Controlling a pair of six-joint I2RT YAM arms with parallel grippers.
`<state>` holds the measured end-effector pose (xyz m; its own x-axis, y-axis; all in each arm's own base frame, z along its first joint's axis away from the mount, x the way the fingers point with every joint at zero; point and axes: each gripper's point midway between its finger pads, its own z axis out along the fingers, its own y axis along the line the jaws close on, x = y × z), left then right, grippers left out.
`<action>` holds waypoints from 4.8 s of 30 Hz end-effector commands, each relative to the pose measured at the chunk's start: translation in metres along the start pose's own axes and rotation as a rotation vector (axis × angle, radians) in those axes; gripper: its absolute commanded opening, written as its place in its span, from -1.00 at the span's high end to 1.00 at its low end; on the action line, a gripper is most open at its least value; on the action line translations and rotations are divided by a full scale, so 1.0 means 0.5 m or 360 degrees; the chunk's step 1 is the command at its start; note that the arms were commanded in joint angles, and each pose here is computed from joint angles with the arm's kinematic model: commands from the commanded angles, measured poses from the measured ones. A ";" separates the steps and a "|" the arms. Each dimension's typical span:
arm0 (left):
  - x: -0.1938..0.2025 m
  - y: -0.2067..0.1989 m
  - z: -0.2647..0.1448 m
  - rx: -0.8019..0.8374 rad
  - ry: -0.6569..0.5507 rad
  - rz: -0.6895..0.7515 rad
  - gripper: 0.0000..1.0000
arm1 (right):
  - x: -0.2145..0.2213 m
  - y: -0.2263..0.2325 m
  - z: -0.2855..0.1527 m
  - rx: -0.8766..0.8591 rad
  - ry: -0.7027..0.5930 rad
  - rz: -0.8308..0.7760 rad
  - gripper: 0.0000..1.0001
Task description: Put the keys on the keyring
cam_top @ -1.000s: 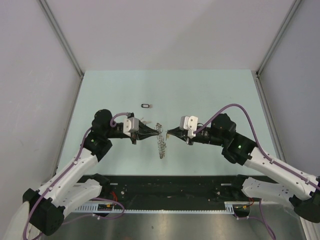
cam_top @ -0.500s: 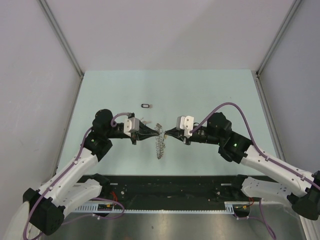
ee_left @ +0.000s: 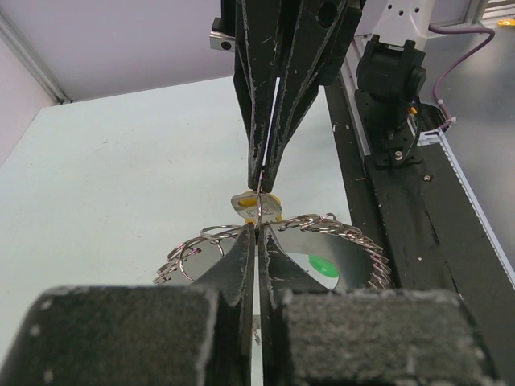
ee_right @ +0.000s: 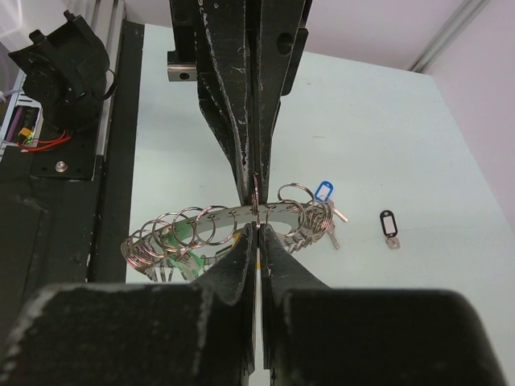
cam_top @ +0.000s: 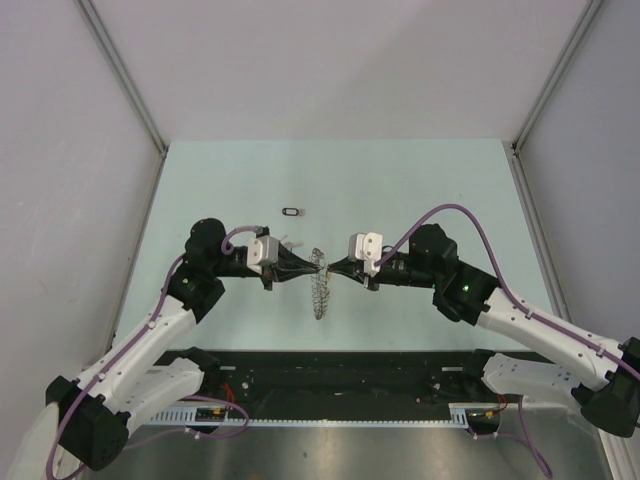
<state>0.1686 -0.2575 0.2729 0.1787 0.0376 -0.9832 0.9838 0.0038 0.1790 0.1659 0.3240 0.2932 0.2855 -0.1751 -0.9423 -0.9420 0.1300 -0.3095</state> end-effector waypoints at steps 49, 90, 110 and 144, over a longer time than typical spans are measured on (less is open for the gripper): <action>-0.026 -0.004 0.000 0.0014 -0.0027 0.0155 0.99 | -0.040 0.000 -0.003 -0.0016 -0.0077 -0.0006 1.00; -0.024 -0.006 0.001 0.0022 -0.0026 0.0146 0.99 | -0.038 -0.006 -0.004 0.0017 -0.0067 0.0013 1.00; -0.022 -0.005 0.002 0.0019 -0.0019 0.0140 0.99 | -0.042 -0.009 -0.009 0.0040 -0.0073 0.0017 1.00; -0.024 -0.001 0.002 -0.0015 -0.0022 0.0157 0.99 | -0.053 -0.007 -0.004 0.0015 -0.0112 0.0006 1.00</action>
<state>0.1699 -0.2580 0.2682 0.1943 0.0613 -0.9790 0.9803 0.0231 0.1961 0.1622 0.3233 0.2944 0.2547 -0.1653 -0.9528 -0.9520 0.1298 -0.2771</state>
